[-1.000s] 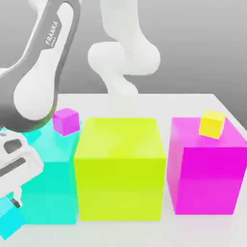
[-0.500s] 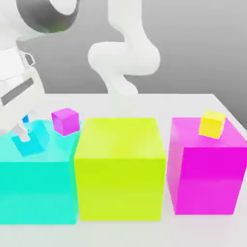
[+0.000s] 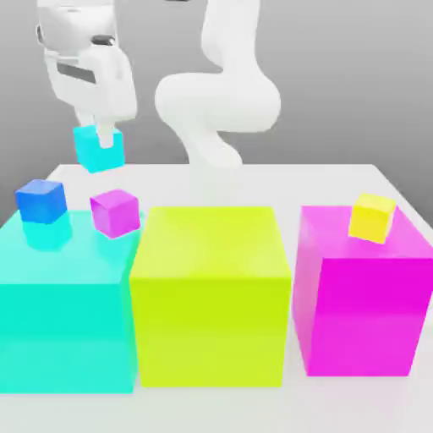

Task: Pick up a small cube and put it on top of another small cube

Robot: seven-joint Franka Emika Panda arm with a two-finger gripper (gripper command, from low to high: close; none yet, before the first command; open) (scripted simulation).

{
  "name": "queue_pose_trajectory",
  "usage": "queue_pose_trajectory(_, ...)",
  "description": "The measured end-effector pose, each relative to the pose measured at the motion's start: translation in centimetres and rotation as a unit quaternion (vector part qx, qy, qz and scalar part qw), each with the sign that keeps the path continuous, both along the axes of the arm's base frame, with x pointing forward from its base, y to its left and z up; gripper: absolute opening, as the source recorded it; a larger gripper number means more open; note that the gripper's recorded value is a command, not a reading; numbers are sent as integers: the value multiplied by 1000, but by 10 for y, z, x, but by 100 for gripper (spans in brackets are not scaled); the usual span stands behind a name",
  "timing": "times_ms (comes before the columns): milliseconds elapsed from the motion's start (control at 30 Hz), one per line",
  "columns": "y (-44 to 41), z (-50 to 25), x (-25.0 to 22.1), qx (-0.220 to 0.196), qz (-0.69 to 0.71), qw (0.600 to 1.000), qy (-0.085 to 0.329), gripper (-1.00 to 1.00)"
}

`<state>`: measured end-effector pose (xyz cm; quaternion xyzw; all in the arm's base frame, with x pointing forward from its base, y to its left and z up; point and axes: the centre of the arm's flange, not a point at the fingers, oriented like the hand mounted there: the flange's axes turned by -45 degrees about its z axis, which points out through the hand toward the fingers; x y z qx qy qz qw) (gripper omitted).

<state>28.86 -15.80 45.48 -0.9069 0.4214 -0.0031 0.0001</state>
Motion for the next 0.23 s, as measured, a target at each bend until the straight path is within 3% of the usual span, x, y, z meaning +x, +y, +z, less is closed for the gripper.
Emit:
queue_pose_trajectory(133,1,-52,-3,3,2,1000,1,-100)
queue_pose_trajectory(167,1,-61,-4,3,2,1000,1,100)
queue_pose_trajectory(233,1,-61,-3,3,2,1000,1,100)
